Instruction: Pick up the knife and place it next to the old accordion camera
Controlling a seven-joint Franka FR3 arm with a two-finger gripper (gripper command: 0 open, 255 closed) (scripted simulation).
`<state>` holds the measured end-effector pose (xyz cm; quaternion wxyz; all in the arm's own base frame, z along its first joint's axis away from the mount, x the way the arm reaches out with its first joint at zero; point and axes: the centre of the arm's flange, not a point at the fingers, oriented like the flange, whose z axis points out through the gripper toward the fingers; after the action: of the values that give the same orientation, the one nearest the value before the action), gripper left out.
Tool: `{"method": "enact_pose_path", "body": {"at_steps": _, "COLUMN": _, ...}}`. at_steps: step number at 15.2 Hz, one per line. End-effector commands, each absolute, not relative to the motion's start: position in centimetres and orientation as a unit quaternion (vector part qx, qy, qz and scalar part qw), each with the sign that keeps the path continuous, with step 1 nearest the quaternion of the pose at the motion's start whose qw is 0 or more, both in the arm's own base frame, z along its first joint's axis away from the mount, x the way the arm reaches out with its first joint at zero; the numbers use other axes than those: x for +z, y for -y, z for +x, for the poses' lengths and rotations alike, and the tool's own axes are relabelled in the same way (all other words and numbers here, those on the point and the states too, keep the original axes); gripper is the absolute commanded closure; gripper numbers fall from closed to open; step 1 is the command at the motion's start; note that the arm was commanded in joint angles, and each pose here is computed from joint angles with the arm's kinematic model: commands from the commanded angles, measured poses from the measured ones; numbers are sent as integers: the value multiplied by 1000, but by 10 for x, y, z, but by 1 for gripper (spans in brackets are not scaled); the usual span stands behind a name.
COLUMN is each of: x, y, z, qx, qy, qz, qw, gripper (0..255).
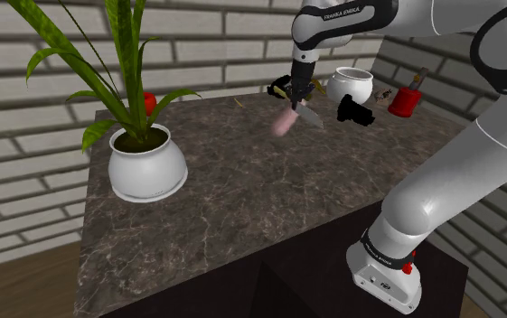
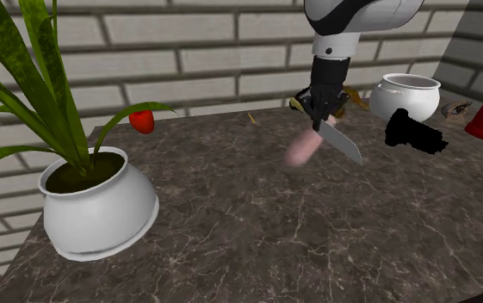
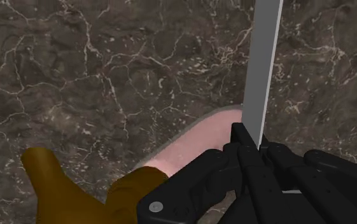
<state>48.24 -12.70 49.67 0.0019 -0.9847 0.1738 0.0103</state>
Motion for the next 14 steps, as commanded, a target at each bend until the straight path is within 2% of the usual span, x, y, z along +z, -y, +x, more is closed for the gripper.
{"method": "enact_pose_path", "body": {"at_steps": 1, "x": 497, "y": 150, "z": 467, "qx": 10, "qy": -173, "qz": -985, "qw": 2, "gripper": 255}}
{"method": "enact_pose_path", "body": {"at_steps": 14, "x": 497, "y": 295, "z": 375, "qx": 10, "qy": -173, "qz": -985, "qw": 2, "gripper": 255}}
